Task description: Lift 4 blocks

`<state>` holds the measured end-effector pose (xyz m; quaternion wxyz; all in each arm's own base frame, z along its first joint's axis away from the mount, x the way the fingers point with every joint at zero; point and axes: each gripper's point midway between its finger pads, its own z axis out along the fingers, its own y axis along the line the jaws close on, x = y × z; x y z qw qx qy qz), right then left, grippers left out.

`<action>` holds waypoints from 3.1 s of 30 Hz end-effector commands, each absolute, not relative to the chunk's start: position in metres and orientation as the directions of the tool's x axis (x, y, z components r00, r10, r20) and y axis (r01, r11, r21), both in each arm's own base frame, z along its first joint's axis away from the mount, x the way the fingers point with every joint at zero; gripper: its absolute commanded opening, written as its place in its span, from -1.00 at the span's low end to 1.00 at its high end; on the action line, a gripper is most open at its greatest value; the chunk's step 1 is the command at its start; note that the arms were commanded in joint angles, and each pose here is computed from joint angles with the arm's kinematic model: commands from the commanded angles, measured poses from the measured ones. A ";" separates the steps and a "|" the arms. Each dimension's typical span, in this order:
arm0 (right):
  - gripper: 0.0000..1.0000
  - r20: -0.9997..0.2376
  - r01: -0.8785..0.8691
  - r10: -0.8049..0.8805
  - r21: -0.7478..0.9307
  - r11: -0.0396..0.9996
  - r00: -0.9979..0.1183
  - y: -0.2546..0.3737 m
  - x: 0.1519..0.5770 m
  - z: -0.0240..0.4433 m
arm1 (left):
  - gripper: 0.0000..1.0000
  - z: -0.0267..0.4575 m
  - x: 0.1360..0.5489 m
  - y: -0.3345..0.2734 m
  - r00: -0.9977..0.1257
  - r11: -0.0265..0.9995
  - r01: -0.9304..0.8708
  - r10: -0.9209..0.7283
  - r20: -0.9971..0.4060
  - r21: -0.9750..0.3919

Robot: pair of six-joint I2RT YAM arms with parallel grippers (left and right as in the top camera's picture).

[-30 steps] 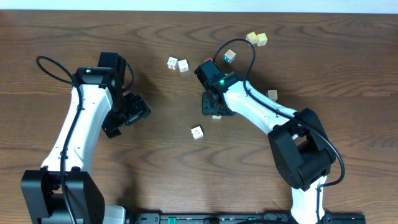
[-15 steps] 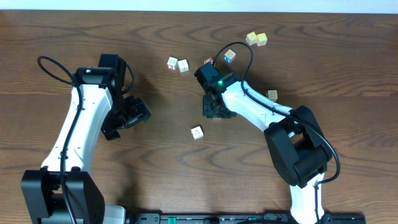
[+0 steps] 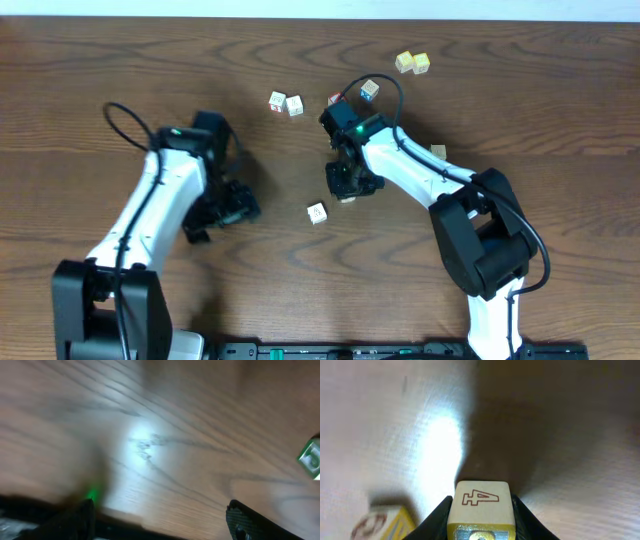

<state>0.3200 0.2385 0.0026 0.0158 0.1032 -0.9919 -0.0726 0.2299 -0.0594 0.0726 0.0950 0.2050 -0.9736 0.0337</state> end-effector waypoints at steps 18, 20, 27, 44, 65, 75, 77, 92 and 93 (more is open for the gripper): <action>-0.40 0.091 -0.302 -0.338 0.279 0.912 -0.937 0.252 0.295 0.002 | 0.67 0.008 0.237 -0.134 -0.944 0.904 -0.329 -0.306 0.124 -0.274; -0.39 0.081 -0.306 -0.340 0.282 0.910 -0.937 0.253 0.297 0.002 | 0.67 0.003 0.235 -0.138 -0.947 0.908 -0.320 -0.295 0.129 -0.270; -0.40 0.074 -0.308 -0.340 0.283 0.908 -0.937 0.254 0.298 0.002 | 0.56 -0.003 0.236 -0.144 -0.948 0.910 -0.315 -0.290 0.129 -0.269; -0.40 0.080 -0.290 -0.324 0.282 0.915 -0.943 0.254 0.298 0.002 | 0.48 -0.020 0.240 -0.147 -0.950 0.913 -0.307 -0.277 0.142 -0.269; -0.44 0.081 -0.290 -0.324 0.282 0.915 -0.943 0.255 0.298 0.002 | -0.85 -0.012 0.247 -0.169 -0.959 0.877 -0.282 -0.241 0.150 -0.389; -0.42 0.104 -0.272 -0.310 0.274 0.922 -0.945 0.258 0.290 0.002 | -0.85 -0.008 0.266 -0.176 -0.952 0.848 -0.303 -0.287 0.103 -0.434; -0.42 0.106 -0.265 -0.303 0.273 0.925 -0.947 0.258 0.290 0.002 | -0.85 -0.007 0.269 -0.179 -0.954 0.842 -0.295 -0.283 0.097 -0.451; -0.43 0.123 -0.189 -0.228 0.266 0.945 -0.966 0.259 0.291 0.002 | -0.85 0.001 0.282 -0.190 -0.961 0.815 -0.259 -0.269 0.056 -0.518; -0.43 0.121 -0.189 -0.228 0.266 0.945 -0.966 0.259 0.291 0.002 | -0.85 0.001 0.282 -0.190 -0.962 0.815 -0.258 -0.269 0.056 -0.519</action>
